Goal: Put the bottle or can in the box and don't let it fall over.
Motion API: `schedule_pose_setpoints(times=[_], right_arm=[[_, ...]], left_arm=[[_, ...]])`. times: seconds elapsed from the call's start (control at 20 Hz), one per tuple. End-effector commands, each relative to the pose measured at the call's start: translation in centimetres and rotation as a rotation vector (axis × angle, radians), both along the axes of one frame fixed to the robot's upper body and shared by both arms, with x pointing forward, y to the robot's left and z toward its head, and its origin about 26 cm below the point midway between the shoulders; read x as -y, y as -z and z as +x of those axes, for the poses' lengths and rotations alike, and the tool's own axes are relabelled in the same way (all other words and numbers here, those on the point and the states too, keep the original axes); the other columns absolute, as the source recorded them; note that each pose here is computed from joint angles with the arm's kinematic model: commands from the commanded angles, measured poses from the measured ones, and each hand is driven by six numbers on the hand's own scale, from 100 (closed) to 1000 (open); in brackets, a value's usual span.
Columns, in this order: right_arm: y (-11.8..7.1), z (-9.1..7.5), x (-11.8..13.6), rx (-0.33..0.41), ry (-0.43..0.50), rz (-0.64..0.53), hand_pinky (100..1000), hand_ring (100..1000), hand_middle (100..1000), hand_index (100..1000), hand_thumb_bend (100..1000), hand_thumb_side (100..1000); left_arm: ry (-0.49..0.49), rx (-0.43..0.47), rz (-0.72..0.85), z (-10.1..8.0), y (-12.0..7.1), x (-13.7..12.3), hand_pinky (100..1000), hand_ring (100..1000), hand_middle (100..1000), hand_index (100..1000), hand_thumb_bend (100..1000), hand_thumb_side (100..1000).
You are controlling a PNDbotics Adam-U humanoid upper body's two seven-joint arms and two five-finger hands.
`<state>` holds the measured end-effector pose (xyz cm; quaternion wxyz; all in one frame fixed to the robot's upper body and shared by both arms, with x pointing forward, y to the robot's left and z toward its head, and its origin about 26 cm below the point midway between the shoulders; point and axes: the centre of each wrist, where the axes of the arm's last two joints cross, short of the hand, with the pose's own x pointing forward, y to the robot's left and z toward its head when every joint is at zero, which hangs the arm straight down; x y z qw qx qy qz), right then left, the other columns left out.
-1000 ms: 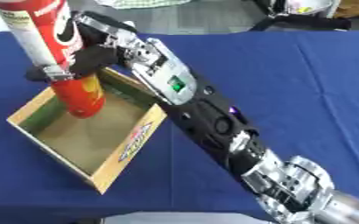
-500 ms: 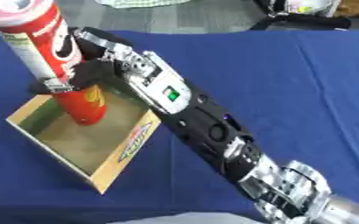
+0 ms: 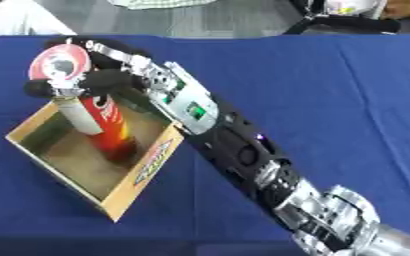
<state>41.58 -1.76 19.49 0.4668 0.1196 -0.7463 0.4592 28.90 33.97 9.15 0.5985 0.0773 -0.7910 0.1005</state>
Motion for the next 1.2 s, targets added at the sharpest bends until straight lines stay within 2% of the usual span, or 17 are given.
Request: schedule_pose_setpoints(times=[0.05, 0.1, 0.6, 0.85, 1.2], right_arm=[[-1.7, -0.2, 0.0, 0.049, -0.004, 0.023, 978, 1000, 1000, 927, 683, 587], [-1.9, -0.2, 0.0, 0.052, -0.003, 0.029, 978, 1000, 1000, 926, 677, 543], [-4.9, -0.2, 1.6, 0.101, 0.040, 0.112, 964, 1000, 1000, 916, 670, 487], [-6.6, 0.1, 4.0, 0.126, 0.102, 0.172, 924, 1000, 1000, 888, 657, 437], [-7.8, 0.1, 8.1, 0.151, 0.206, 0.240, 868, 981, 1000, 852, 648, 365]], left_arm=[[-0.003, 0.015, 0.017, 0.0, -0.6, -0.3, 711, 1000, 913, 857, 501, 891], [-0.003, 0.015, 0.017, 0.0, -0.6, -0.3, 711, 1000, 913, 857, 501, 890], [-0.007, 0.010, 0.020, -0.1, -0.5, -0.5, 711, 1000, 913, 856, 502, 889], [-0.013, 0.008, 0.021, -0.1, -0.4, -0.6, 711, 1000, 912, 856, 501, 889], [-0.021, 0.010, 0.026, -0.2, -0.5, -0.8, 712, 1000, 912, 856, 502, 888]])
